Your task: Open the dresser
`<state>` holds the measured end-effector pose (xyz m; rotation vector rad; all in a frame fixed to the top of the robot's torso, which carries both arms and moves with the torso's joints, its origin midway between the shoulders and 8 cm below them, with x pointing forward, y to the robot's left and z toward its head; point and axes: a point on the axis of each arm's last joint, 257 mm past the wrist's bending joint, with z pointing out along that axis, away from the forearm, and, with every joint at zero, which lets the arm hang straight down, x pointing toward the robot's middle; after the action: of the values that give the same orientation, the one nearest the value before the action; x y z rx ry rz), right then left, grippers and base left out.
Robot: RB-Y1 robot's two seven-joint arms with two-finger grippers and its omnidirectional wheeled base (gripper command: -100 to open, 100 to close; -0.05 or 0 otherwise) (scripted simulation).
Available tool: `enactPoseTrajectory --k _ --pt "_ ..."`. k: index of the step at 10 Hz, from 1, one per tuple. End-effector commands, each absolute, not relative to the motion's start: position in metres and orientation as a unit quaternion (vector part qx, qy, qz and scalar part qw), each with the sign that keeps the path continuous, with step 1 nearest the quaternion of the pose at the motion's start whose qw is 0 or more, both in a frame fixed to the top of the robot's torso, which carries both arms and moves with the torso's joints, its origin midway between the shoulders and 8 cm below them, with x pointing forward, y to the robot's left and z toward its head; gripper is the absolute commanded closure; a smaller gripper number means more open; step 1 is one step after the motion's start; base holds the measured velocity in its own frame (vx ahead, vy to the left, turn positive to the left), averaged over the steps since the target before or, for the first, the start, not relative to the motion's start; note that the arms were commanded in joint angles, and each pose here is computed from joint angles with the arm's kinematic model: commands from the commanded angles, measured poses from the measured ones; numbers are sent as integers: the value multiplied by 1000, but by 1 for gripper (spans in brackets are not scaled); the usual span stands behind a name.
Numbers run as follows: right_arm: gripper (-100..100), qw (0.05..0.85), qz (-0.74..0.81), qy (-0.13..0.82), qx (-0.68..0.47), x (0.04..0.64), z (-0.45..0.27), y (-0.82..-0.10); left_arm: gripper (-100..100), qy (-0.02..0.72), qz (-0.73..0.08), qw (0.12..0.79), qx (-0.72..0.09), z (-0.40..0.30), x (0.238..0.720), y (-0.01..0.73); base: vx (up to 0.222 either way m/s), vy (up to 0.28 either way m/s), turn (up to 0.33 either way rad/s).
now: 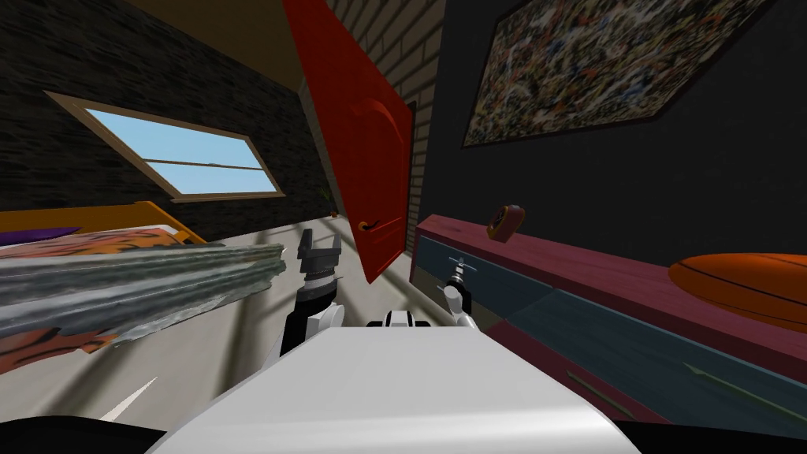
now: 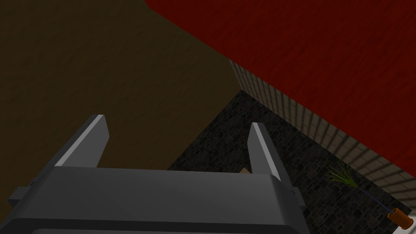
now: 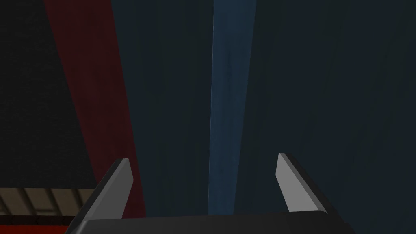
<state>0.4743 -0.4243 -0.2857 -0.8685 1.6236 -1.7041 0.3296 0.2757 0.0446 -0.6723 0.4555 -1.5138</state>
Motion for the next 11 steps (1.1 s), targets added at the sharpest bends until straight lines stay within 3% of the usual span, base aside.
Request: enactPoseTrajectory --k 1,11 --pt "-100 329 -633 621 -325 487 -276 -422 0 201 -667 653 -296 45 330 276 29 -34 -52" --pt "-100 384 -556 679 -288 507 -291 -350 0 201 -667 653 -296 45 330 276 19 -18 -22"
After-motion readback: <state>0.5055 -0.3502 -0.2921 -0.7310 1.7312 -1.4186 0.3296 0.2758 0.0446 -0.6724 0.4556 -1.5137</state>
